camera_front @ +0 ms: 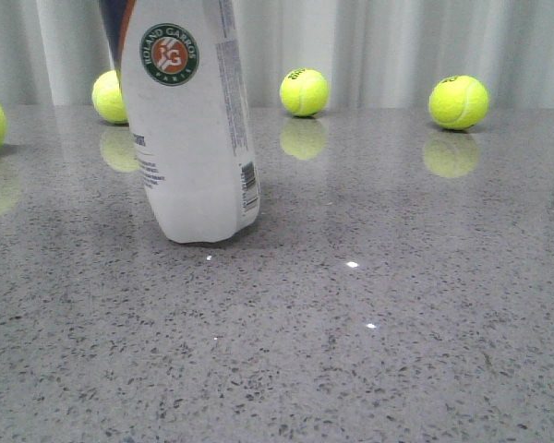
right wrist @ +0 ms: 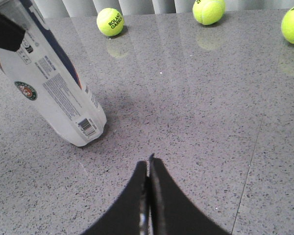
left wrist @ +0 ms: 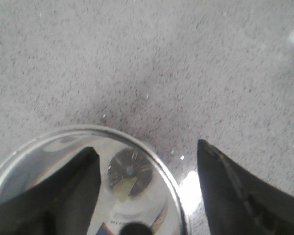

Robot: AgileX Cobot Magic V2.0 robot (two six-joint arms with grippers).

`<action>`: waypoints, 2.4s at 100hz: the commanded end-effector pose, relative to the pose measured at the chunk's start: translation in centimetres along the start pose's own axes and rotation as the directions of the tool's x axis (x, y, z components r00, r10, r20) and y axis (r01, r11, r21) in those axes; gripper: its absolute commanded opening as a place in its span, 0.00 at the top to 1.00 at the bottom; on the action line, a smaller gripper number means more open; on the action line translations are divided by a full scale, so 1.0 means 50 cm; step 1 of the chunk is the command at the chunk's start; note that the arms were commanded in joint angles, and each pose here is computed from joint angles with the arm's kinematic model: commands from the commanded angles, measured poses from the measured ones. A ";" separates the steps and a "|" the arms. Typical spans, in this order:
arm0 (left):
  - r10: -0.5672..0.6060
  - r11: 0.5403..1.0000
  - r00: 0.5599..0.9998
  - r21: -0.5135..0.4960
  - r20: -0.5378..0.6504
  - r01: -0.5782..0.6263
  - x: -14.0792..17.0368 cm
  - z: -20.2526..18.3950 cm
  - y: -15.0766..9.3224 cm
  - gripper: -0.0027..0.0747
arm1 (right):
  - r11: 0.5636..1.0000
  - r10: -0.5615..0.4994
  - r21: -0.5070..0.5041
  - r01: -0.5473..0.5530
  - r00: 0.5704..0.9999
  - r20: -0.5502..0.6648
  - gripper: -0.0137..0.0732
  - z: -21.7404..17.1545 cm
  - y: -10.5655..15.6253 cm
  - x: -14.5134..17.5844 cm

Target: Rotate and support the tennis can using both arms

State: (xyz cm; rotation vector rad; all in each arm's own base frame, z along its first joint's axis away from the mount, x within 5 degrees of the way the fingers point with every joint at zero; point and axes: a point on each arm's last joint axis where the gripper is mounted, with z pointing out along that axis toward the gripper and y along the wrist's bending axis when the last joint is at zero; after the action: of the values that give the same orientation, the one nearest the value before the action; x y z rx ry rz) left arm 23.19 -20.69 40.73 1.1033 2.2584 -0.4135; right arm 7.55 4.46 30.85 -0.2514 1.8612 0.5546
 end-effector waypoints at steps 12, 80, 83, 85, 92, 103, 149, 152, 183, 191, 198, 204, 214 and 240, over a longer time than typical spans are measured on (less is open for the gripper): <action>-0.020 1.000 0.983 0.025 0.183 0.015 -0.031 -0.044 -0.015 0.42 | 1.000 -0.009 0.000 0.009 0.996 0.085 0.91 -0.005 0.003 -0.027; -0.053 0.966 0.841 -0.184 0.539 0.179 0.010 -0.182 0.002 0.99 | 1.000 -0.009 0.000 0.009 0.996 0.085 0.91 -0.005 0.003 -0.027; -0.055 0.960 0.844 -0.203 0.534 0.191 0.022 -0.184 0.005 0.99 | 1.000 -0.009 0.000 0.009 0.996 0.085 0.91 -0.005 0.003 -0.027; -0.057 0.955 0.846 -0.218 0.530 0.201 0.031 -0.184 0.007 0.99 | 1.000 -0.009 0.000 0.009 0.996 0.085 0.91 -0.005 0.003 -0.027; -0.070 0.939 0.852 -0.254 0.518 0.232 0.063 -0.184 0.013 0.99 | 1.000 -0.009 0.000 0.009 0.996 0.085 0.91 -0.005 0.003 -0.027; -0.104 0.912 0.852 -0.292 0.513 0.288 0.117 -0.187 0.020 0.99 | 1.000 -0.009 0.000 0.009 0.996 0.085 0.91 -0.005 0.003 -0.027; -0.236 0.817 0.764 -0.303 0.601 0.491 0.357 -0.224 -0.002 0.99 | 1.000 -0.009 0.000 0.009 0.996 0.085 0.91 -0.005 0.003 -0.027; -0.236 0.813 0.755 -0.301 0.612 0.498 0.375 -0.226 -0.007 0.99 | 1.000 -0.009 0.000 0.009 0.996 0.085 0.91 -0.005 0.003 -0.027; -0.167 0.810 0.660 -0.279 0.732 0.515 0.514 -0.233 -0.045 0.99 | 1.000 -0.009 0.000 0.009 0.996 0.085 0.91 -0.005 0.003 -0.027; -0.180 0.800 0.664 -0.285 0.726 0.528 0.544 -0.227 -0.050 0.99 | 1.000 -0.009 0.000 0.009 0.996 0.085 0.91 -0.005 0.003 -0.027; -0.200 0.787 0.675 -0.294 0.710 0.543 0.569 -0.220 -0.052 0.99 | 1.000 -0.009 0.000 0.009 0.996 0.085 0.91 -0.005 0.003 -0.027; -0.200 0.785 0.672 -0.293 0.713 0.546 0.584 -0.214 -0.055 0.99 | 1.000 -0.009 0.000 0.009 0.996 0.085 0.91 -0.005 0.003 -0.027; -0.180 0.789 0.667 -0.299 0.723 0.537 0.603 -0.195 -0.056 0.99 | 1.000 -0.009 0.000 0.009 0.996 0.085 0.91 -0.005 0.003 -0.027; 0.055 0.815 0.634 -0.401 0.772 0.418 0.625 -0.139 -0.050 0.99 | 1.000 -0.009 0.000 0.009 0.996 0.085 0.91 -0.005 0.003 -0.027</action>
State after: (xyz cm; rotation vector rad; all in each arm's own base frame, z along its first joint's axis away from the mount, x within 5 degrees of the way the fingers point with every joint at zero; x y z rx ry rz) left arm 3.71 0.80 25.62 0.2187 1.7481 -0.1732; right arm 7.55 4.46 30.83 -0.2519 1.8630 0.5545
